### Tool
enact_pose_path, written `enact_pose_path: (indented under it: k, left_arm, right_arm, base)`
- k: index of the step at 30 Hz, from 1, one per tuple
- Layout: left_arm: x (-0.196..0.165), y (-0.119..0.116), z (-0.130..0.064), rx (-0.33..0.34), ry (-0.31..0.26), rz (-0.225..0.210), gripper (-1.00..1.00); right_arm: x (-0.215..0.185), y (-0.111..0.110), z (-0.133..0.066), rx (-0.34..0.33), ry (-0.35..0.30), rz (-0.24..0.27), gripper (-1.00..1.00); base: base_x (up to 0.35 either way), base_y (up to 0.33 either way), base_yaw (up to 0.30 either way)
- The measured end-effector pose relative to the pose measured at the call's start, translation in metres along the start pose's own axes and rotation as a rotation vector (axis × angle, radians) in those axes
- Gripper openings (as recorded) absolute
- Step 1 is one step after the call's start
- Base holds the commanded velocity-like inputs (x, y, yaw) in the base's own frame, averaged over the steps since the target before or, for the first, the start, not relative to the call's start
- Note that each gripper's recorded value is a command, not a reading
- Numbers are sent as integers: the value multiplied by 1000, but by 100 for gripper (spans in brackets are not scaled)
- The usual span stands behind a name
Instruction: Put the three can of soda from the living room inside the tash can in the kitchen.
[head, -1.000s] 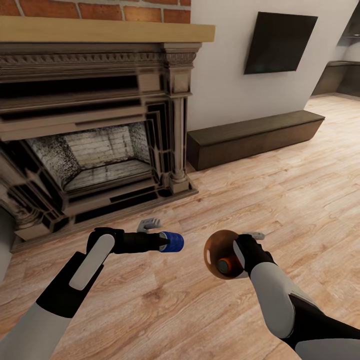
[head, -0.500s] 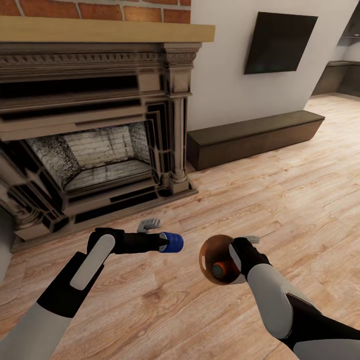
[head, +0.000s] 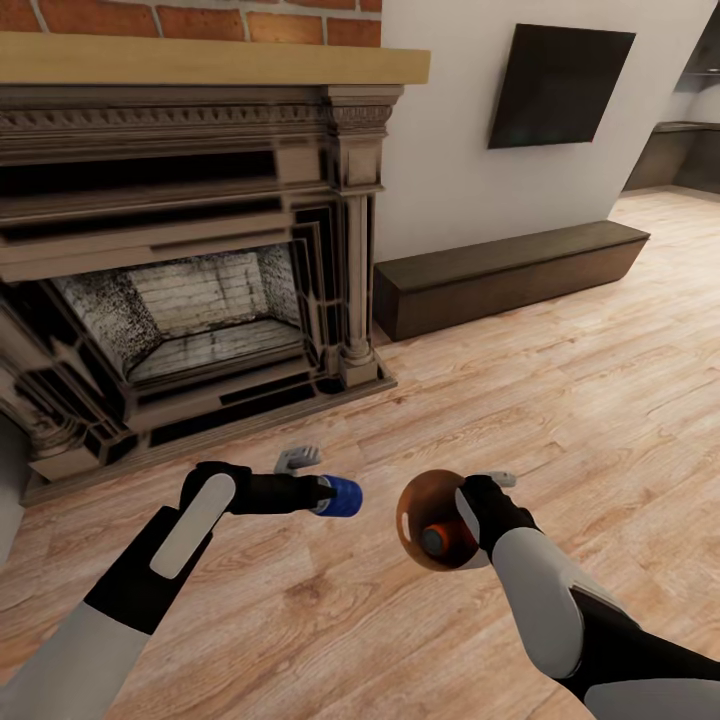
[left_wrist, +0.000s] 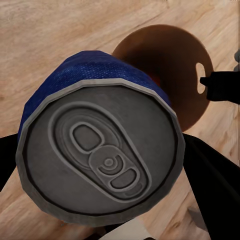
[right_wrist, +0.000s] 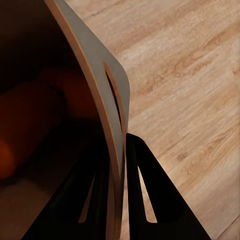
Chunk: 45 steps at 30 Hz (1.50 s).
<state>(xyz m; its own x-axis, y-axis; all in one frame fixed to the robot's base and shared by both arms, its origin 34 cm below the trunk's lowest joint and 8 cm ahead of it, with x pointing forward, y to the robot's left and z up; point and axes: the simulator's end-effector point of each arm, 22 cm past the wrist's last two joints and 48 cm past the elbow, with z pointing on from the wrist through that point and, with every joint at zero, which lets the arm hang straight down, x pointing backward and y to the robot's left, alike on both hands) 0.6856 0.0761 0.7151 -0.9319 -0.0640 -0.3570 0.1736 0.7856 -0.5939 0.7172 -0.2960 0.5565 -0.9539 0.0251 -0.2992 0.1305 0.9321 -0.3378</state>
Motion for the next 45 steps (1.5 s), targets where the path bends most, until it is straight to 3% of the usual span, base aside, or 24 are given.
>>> enact_pose_path:
  k: [9,29,39,45]
  left_arm:
    - [-2,-11,1,24,-8,1,-100]
    - [9,-37,15,61,17,18,-100]
    - [19,-59,28,85,20,48,-100]
    - [31,-69,42,97,49,33,-100]
  right_arm:
    - [8,17,-2,-26,14,-14,-100]
    - [12,26,-3,-36,18,-27,-100]
    - [13,30,-4,-41,18,-30,-100]
    - [14,35,-6,-48,21,-34,-100]
  base:
    - [0,0,0]
    - [0,0,0]
    - [0,0,0]
    - [0,0,0]
